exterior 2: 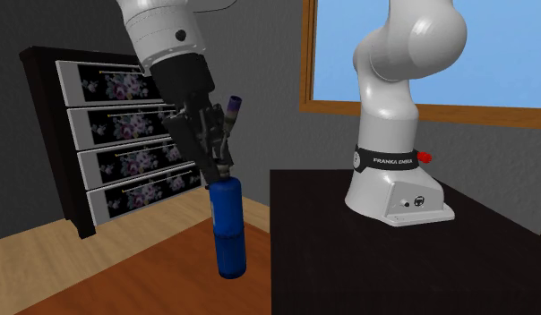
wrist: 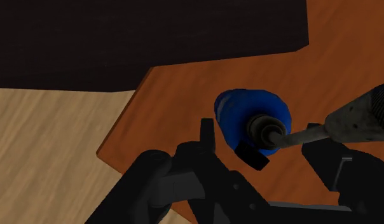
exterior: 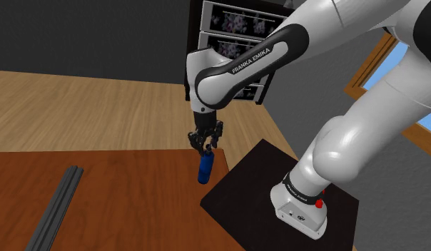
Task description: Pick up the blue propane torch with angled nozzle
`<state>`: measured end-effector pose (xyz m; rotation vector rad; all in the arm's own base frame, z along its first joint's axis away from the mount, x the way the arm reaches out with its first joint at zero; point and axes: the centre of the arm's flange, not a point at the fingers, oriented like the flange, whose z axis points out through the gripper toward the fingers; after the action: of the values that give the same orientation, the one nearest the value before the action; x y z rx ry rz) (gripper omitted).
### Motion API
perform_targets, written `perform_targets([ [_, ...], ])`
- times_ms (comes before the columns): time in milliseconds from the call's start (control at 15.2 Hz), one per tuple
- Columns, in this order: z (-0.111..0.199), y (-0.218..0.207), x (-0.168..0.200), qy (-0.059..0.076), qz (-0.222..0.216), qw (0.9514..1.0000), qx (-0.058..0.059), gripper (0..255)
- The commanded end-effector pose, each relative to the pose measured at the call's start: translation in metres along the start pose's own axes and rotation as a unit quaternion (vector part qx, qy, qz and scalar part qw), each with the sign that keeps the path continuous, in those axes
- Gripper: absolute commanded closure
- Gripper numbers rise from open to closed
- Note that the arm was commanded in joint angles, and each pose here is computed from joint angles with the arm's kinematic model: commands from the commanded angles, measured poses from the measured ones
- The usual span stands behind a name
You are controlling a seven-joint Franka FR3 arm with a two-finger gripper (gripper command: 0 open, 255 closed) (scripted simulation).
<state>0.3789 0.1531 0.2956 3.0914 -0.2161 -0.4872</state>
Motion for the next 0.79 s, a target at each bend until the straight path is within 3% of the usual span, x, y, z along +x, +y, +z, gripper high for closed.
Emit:
perform_targets([
  [0, 0.000, 0.000, 0.000, 0.000, 0.000, 1.0000, 0.000, 255],
  [528, 0.000, 0.000, 0.001, 0.000, 0.000, 1.0000, 0.000, 255],
  [726, -0.015, 0.001, -0.004, 0.000, 0.000, 1.0000, 0.000, 255],
])
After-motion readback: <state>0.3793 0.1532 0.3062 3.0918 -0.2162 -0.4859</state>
